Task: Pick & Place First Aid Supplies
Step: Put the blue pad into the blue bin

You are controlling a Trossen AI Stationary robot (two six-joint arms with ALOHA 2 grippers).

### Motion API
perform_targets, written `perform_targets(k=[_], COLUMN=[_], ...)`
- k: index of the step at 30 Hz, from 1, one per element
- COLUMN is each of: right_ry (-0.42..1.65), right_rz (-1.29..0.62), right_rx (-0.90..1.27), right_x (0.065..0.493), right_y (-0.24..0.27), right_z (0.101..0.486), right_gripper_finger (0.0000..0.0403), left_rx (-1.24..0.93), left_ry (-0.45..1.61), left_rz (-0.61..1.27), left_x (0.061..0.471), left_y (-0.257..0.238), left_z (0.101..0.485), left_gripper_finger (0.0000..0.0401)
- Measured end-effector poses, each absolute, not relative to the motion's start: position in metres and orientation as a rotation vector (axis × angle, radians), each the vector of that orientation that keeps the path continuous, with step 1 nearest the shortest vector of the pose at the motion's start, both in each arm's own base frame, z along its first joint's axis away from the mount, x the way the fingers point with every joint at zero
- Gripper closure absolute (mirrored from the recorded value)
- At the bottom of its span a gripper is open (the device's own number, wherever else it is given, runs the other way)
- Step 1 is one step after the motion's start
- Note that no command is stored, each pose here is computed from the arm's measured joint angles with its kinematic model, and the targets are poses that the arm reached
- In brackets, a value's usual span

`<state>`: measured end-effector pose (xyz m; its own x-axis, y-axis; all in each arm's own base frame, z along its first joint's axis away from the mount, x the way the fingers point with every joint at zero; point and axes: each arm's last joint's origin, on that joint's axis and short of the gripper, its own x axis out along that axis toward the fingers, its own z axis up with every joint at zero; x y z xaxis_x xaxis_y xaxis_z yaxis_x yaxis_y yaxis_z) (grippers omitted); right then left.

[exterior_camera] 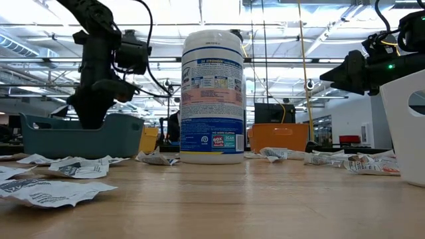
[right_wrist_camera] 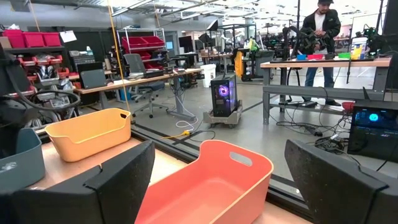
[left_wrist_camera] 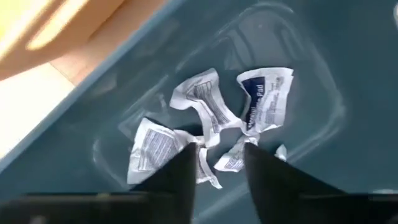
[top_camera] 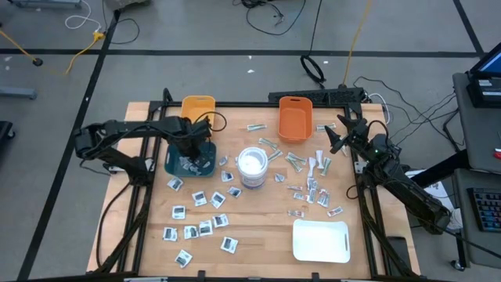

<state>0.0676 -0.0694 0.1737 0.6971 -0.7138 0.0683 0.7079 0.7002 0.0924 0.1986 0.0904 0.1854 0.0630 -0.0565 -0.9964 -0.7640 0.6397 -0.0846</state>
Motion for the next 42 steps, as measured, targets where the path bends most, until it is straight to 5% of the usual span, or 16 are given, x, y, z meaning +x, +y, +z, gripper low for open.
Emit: perform_targets(k=[6,16,25,42], right_ry=[-0.101,-0.102,-0.101,-0.101], right_rz=[-0.793,-0.793,-0.793,-0.793], right_rx=[0.060,0.060,0.060,0.060], right_x=[0.068,0.068,0.068,0.068], right_y=[-0.069,-0.069,-0.069,-0.069], right_z=[0.174,0.174,0.174,0.174], right_gripper_finger=[0.0046,0.0046,0.0046,0.0046], left_rx=[-0.745,-0.626,-0.453,-0.546], left_ry=[1.392,1.448,1.558,1.569], left_rz=[0.606,0.491,0.335,0.398], left_x=[0.202,0.205,0.211,0.312], left_y=[0.092,0.093,0.097,0.157], left_z=[0.203,0.232,0.244,0.261], left_gripper_finger=[0.0170,0.0121,0.0103,0.0123])
